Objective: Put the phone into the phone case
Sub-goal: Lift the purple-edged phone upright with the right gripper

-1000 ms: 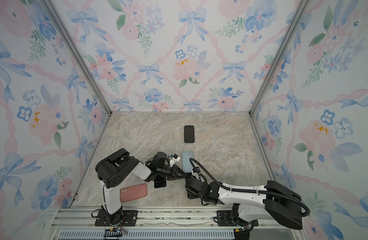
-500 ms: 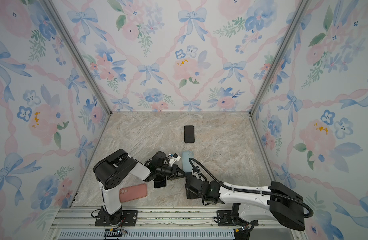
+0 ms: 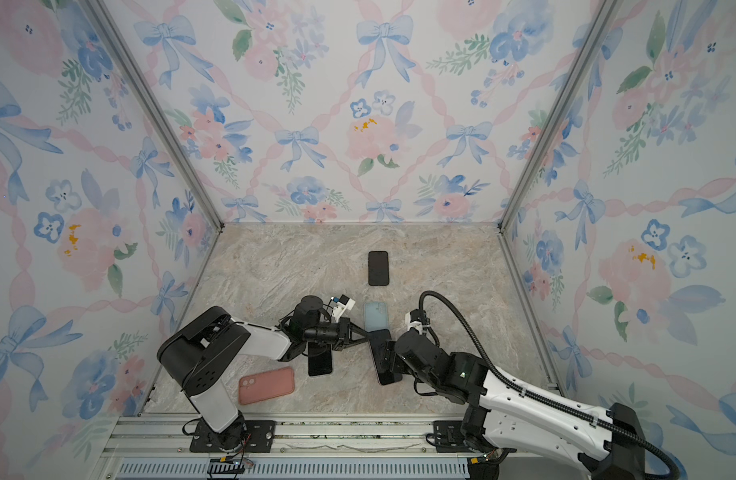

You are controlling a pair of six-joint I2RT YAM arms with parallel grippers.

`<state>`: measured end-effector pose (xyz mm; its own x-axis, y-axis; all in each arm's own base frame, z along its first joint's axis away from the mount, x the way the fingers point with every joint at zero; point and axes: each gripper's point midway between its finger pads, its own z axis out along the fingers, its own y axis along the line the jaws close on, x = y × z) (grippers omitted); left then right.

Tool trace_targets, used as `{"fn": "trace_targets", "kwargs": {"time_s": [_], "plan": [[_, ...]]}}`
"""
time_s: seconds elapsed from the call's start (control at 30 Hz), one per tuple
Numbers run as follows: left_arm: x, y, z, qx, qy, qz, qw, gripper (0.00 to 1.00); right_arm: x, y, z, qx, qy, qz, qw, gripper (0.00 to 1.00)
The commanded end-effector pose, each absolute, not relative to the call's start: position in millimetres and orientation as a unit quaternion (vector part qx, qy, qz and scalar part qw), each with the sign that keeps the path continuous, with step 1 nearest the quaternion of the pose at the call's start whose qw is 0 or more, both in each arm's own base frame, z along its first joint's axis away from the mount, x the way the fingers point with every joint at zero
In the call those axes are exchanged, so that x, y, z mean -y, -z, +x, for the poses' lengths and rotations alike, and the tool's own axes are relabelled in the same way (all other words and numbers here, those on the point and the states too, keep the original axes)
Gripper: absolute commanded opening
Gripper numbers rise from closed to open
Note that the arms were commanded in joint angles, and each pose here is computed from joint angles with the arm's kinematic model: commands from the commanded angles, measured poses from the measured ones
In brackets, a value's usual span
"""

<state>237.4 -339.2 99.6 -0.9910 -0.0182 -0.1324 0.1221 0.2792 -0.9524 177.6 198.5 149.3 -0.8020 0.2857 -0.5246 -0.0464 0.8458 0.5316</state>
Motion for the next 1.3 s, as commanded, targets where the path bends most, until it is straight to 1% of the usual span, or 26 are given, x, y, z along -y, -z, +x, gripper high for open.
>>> {"fn": "trace_targets", "kwargs": {"time_s": [0.0, 0.13, 0.37, 0.53, 0.67, 0.77, 1.03, 1.27], "plan": [[336.5, -133.8, 257.0, -0.777, 0.623, 0.023, 0.089, 0.00, -191.2, -144.3, 177.0, -0.884, -0.342, 0.149, 0.281, 0.84], [327.6, -149.7, 275.1, -0.765, 0.634, -0.001, 0.112, 0.00, -179.8, -148.2, 181.4, -0.838, -0.415, 0.212, 0.285, 0.80], [326.7, -166.6, 291.6, -0.741, 0.659, -0.031, 0.127, 0.00, -174.0, -155.4, 187.7, -0.781, -0.488, 0.262, 0.289, 0.75], [327.9, -181.7, 296.2, -0.697, 0.705, -0.042, 0.125, 0.00, -180.1, -153.7, 197.4, -0.734, -0.549, 0.295, 0.271, 0.72], [327.8, -181.9, 298.6, -0.682, 0.719, -0.051, 0.120, 0.00, -180.9, -154.3, 202.8, -0.719, -0.565, 0.303, 0.269, 0.68], [328.2, -180.8, 297.9, -0.681, 0.720, -0.053, 0.120, 0.00, -181.8, -159.5, 205.3, -0.718, -0.565, 0.296, 0.278, 0.64], [331.1, -182.5, 295.8, -0.679, 0.723, -0.051, 0.119, 0.00, -187.9, -169.7, 212.6, -0.715, -0.570, 0.284, 0.290, 0.37], [330.0, -180.9, 294.0, -0.678, 0.724, -0.051, 0.118, 0.00, -189.9, -172.1, 213.4, -0.717, -0.568, 0.280, 0.291, 0.19]]}}
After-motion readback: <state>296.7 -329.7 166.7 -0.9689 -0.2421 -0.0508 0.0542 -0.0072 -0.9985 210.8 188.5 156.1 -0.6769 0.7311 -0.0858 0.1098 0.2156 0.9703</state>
